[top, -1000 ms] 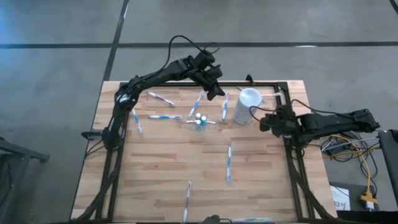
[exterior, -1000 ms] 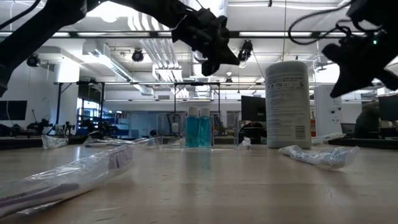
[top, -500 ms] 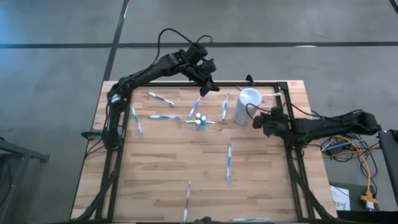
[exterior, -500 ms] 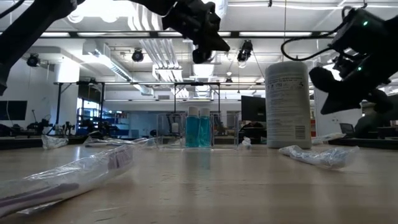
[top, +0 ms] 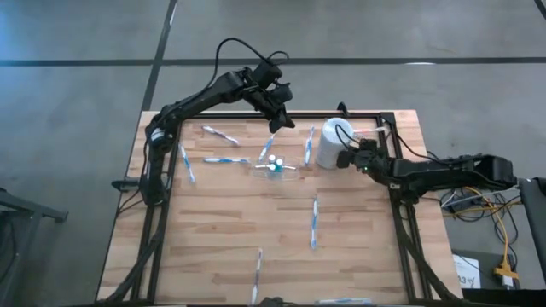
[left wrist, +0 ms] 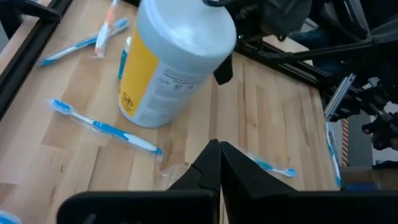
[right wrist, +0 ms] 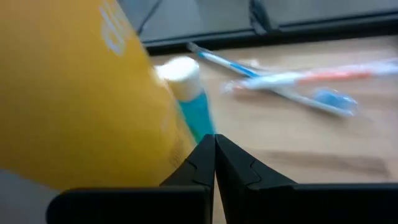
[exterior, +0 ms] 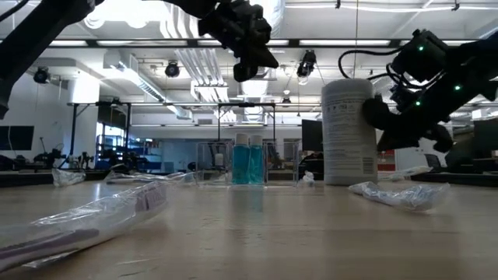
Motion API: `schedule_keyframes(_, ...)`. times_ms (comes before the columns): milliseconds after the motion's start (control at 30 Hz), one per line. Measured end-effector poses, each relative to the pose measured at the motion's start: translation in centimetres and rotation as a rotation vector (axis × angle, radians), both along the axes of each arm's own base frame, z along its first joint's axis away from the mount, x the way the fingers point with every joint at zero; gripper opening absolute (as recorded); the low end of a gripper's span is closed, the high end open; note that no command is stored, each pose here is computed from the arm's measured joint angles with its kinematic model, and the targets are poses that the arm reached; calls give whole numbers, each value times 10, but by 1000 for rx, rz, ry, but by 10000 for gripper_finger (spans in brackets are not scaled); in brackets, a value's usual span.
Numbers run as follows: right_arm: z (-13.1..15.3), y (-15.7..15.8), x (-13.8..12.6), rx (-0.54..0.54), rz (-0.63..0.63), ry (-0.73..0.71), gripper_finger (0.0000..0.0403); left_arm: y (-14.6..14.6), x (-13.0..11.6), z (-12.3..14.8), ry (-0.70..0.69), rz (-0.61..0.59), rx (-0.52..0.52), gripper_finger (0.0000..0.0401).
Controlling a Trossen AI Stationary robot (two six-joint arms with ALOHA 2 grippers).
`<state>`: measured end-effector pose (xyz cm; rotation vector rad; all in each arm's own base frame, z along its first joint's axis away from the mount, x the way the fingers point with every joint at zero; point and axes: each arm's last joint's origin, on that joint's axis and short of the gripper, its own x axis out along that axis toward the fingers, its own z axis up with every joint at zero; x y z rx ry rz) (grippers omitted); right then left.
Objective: Pick & Place toothbrushing station
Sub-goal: Put the mouthwash into the transparent organizer
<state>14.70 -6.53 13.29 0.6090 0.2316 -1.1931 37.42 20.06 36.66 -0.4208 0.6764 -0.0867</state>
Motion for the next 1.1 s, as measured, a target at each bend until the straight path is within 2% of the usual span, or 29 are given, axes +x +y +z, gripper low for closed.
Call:
schedule_keyframes(133, 1, -10, 16, -41, 109, -40, 8, 2, -2, -1, 8, -2, 5, 2)
schedule_keyframes(300, -8, -22, 36, 17, 144, 25, 8, 7, -5, -1, 10, 11, 4, 5)
schedule_keyframes(500, -14, -30, 64, 46, 232, 25, 8, 11, -8, -2, 23, 23, -4, 2)
schedule_keyframes(667, -10, -30, 65, 85, 250, 77, 8, 13, -11, -3, 38, 19, -3, 5)
schedule_keyframes(733, 0, -27, 59, 90, 260, 86, 8, 14, -12, -3, 38, 19, -3, 5)
schedule_keyframes(800, 15, -23, 50, 87, 326, 100, 8, 15, -13, -3, 29, 8, -18, 4)
schedule_keyframes(933, 65, -14, 32, 55, 442, 88, 8, 19, -17, -1, 4, -14, -50, 7)
schedule_keyframes(1000, 94, -10, 21, 25, 446, 95, 8, 23, -20, 2, -19, -25, -65, 10)
schedule_keyframes(1100, 130, -11, 3, 1, 364, 134, 9, 27, -28, 15, -72, -31, -58, 12)
